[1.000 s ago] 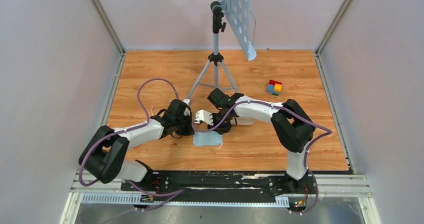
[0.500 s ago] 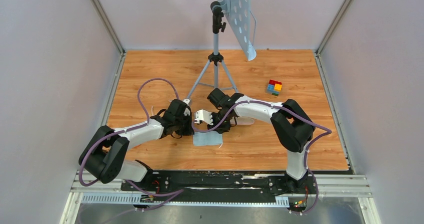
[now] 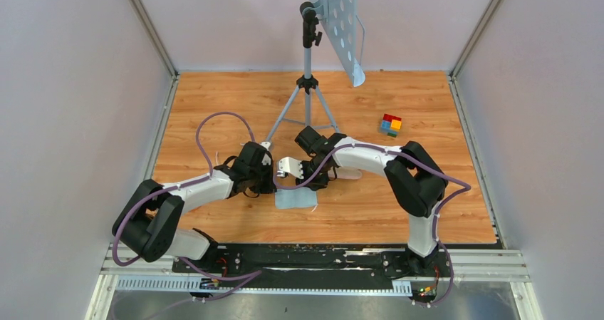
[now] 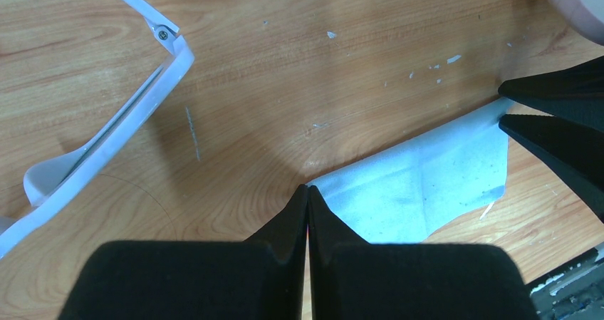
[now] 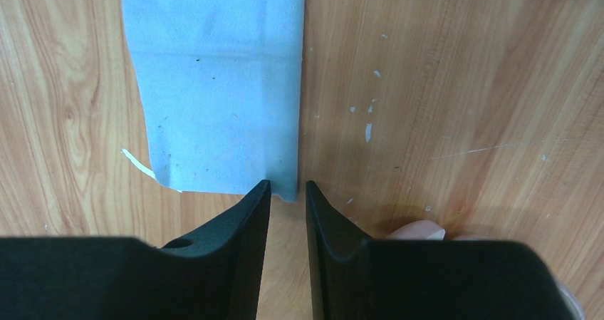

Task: Organize the sunglasses
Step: Pick up the glasses cleaning cloth from the center of the board.

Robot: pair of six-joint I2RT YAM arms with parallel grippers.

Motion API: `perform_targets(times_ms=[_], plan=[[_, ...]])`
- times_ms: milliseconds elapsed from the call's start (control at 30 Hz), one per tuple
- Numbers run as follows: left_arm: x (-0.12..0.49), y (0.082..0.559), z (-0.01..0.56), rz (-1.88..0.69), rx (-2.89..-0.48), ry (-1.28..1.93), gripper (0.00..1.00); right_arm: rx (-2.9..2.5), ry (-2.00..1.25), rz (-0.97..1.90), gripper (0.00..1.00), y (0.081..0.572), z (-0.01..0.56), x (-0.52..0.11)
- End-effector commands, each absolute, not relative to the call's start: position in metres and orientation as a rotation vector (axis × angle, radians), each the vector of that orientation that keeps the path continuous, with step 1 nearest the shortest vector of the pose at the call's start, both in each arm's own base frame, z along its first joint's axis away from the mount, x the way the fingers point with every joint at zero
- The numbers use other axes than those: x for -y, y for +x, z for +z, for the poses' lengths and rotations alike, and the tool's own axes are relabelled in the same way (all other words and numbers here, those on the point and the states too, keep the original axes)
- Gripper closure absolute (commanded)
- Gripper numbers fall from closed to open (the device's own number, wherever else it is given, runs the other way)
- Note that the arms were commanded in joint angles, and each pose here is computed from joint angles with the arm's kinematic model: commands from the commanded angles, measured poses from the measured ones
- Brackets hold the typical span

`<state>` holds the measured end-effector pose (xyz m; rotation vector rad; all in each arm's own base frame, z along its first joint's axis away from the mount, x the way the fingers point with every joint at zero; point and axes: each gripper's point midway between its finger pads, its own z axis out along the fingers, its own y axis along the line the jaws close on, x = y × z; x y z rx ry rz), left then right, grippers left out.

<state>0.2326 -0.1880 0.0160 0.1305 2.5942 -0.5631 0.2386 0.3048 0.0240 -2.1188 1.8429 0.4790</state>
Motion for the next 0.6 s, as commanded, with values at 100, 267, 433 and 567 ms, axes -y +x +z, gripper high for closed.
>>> perform_targets(times_ms=[100,267,433,567], plan=[[0.185,0.230,0.010,-0.550,-2.620,0.133,1.00,-1.793,-2.128,0.468,0.71,0.237,0.037,-0.309],[0.185,0.230,0.011,-0.553,-2.619,0.133,1.00,-1.800,-2.144,0.448,0.71,0.238,0.031,-0.306],[0.184,0.229,0.010,-0.549,-2.624,0.136,1.00,-1.804,-2.149,0.460,0.70,0.237,0.026,-0.307],[0.185,0.230,0.010,-0.549,-2.624,0.135,1.00,-1.805,-2.159,0.441,0.70,0.240,0.019,-0.306]])
